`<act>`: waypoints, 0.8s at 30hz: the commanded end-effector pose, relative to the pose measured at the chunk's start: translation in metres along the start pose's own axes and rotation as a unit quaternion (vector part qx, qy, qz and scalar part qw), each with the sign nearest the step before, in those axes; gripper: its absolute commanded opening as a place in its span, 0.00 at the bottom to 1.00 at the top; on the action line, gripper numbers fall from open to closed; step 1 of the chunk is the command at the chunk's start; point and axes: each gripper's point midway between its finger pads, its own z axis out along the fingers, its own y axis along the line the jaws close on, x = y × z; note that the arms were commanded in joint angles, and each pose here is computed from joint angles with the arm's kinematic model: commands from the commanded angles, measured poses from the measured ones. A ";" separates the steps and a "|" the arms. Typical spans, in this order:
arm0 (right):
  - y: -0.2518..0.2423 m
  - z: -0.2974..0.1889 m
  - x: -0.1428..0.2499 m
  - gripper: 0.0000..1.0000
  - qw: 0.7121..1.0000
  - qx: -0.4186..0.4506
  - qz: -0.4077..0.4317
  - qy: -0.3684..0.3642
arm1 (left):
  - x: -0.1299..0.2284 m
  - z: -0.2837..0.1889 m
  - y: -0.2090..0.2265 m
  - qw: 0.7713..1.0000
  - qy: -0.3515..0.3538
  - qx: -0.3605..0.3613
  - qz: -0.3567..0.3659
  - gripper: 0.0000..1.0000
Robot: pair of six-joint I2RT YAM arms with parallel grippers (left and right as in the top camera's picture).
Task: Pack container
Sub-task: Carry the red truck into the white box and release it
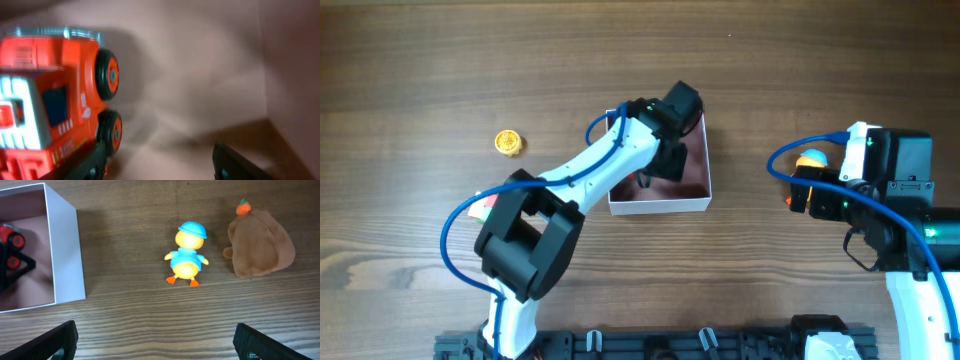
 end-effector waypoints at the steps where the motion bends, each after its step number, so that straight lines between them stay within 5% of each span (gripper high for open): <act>1: -0.002 -0.008 -0.007 1.00 1.000 0.006 0.009 -0.016 | -0.014 0.004 0.020 1.000 -0.018 -0.017 -0.003 0.69; 24: -0.002 -0.008 -0.007 1.00 1.000 0.006 0.009 -0.016 | -0.034 0.003 0.002 0.998 -0.049 0.042 -0.008 0.82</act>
